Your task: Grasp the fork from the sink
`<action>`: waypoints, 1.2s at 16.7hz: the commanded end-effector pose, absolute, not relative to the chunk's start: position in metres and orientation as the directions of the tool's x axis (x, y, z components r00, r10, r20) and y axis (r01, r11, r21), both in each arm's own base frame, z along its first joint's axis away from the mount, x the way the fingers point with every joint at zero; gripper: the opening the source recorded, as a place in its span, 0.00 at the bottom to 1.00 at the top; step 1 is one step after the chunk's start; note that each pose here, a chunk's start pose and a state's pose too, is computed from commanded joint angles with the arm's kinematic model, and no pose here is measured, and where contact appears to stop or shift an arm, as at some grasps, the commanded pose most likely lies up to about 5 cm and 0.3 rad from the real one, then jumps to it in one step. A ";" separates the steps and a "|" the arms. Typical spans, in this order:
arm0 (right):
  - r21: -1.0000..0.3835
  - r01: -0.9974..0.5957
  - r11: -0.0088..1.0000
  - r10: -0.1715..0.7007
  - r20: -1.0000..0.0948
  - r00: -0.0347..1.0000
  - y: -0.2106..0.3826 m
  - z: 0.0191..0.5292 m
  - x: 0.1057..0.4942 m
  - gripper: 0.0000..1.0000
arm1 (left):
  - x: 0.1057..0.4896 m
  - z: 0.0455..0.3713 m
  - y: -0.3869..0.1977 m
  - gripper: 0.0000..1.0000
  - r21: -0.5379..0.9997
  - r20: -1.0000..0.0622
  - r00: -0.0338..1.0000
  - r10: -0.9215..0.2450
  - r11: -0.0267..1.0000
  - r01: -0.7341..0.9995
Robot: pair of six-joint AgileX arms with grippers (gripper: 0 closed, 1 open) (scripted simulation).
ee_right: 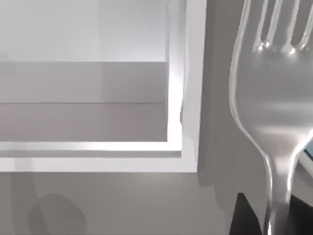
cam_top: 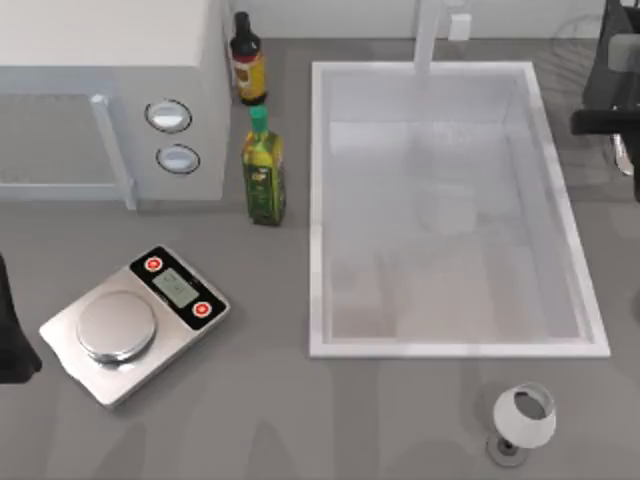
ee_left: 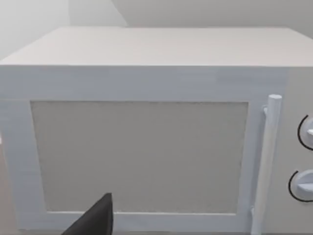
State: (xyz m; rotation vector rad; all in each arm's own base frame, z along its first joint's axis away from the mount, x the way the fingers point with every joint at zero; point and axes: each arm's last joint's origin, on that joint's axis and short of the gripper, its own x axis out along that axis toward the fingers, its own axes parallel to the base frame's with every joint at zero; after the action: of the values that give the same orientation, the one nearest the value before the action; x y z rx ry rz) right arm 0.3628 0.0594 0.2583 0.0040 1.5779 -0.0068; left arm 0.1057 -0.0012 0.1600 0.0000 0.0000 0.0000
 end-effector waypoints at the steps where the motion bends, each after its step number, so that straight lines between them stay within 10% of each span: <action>1: -0.002 0.007 1.000 -0.002 -1.000 -0.009 0.059 0.249 0.364 0.00 | 0.106 0.160 -0.001 1.00 0.000 0.000 1.000 0.000 1.000 0.000; 13: 0.000 0.010 1.000 0.000 -1.000 0.000 0.057 0.160 0.361 0.00 | 0.106 0.160 -0.001 1.00 0.000 0.000 1.000 0.000 1.000 0.000; 20: 0.000 0.010 1.000 0.000 -1.000 0.000 0.057 0.160 0.361 0.53 | 0.106 0.160 -0.001 1.00 0.000 0.000 1.000 0.000 1.000 0.000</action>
State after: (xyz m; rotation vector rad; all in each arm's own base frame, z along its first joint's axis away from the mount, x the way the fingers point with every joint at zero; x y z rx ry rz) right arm 0.3614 0.0574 0.1600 0.0078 1.5708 -0.0078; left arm 0.1057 -0.0012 0.1600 0.0000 0.0000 0.0000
